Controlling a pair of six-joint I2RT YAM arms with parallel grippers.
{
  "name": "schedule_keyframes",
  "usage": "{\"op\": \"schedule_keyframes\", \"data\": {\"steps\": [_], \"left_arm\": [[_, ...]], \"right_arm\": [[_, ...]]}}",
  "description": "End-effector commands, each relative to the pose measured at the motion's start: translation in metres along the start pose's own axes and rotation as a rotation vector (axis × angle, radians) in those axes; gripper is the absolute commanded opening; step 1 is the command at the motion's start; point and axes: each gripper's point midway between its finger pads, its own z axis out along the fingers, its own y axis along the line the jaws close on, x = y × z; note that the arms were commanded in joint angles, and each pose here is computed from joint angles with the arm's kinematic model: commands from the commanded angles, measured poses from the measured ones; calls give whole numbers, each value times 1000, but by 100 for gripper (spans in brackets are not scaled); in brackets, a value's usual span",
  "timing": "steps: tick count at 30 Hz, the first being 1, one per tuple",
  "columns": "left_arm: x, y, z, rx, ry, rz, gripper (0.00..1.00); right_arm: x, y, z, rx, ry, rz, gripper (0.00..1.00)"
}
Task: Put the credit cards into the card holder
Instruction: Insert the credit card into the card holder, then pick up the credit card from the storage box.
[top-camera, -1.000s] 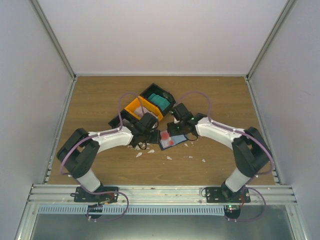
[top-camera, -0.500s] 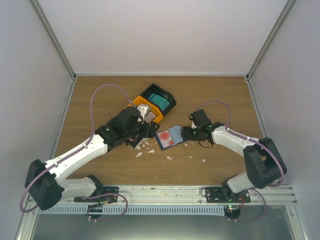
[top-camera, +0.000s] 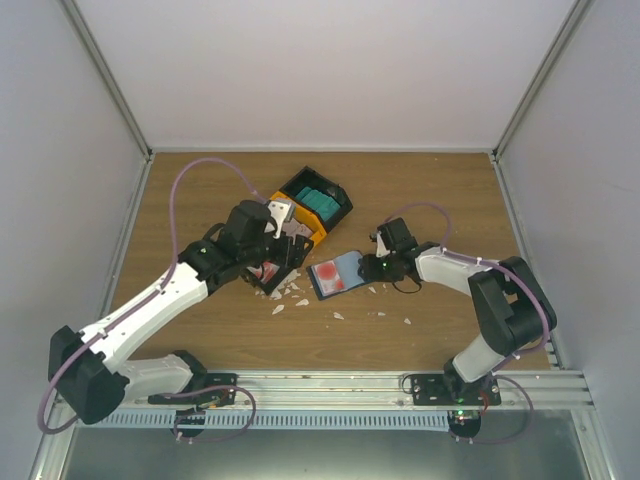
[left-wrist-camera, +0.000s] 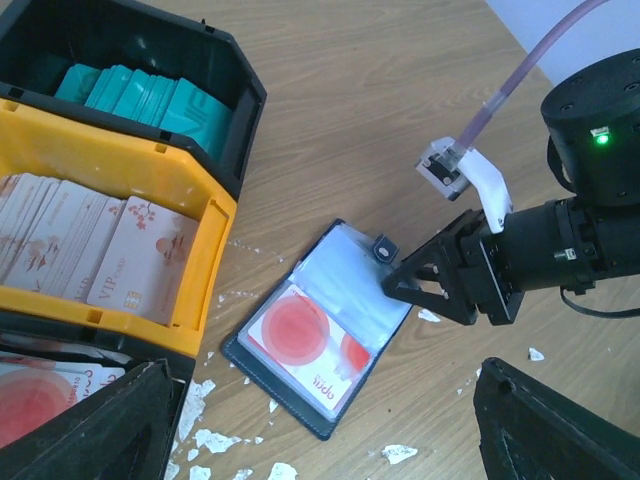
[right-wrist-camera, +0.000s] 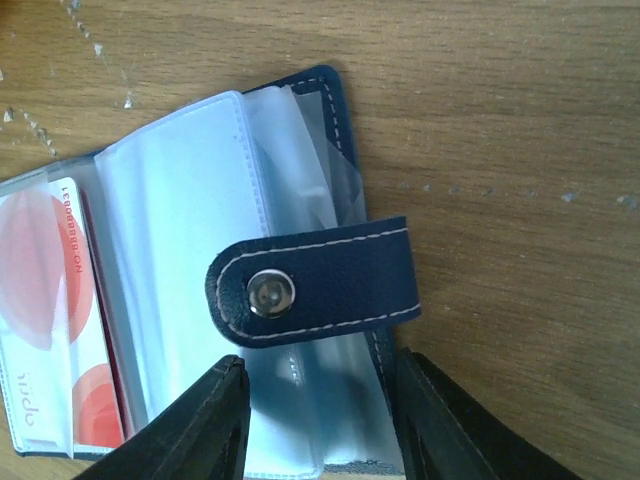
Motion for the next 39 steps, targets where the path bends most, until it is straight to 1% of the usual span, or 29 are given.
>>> {"op": "schedule_keyframes", "data": {"steps": [1,4,8,11,13,17,19,22,28,32,36,39], "left_arm": [[-6,-1,9,10,25,25,84],[-6,3,20,-4,58,30,83],[-8,9,35,-29,95,48,82],[-11,15,48,-38,119,70,79],[-13,20,59,-46,141,83,75],[-15,35,86,-68,197,91,59],[-12,49,100,-108,233,88,53],[-7,71,120,-148,287,73,48],[6,105,152,-205,389,74,44],[13,125,165,-261,443,88,44],[13,138,176,-312,482,139,47],[17,141,181,-305,512,185,46]], "right_arm": [[11,2,3,-17,35,-12,39],[21,6,3,-20,54,-16,33],[32,8,5,-11,67,-14,32],[32,4,2,15,54,-10,33],[26,1,-3,41,23,-8,37],[7,2,-23,77,-63,-7,47],[-2,4,-33,84,-99,-12,49],[-12,10,-46,76,-144,-29,50],[-18,17,-52,50,-157,-58,50],[-21,22,-49,33,-152,-67,50],[-22,23,-43,22,-146,-68,50],[-20,23,-37,21,-129,-68,50]]}}
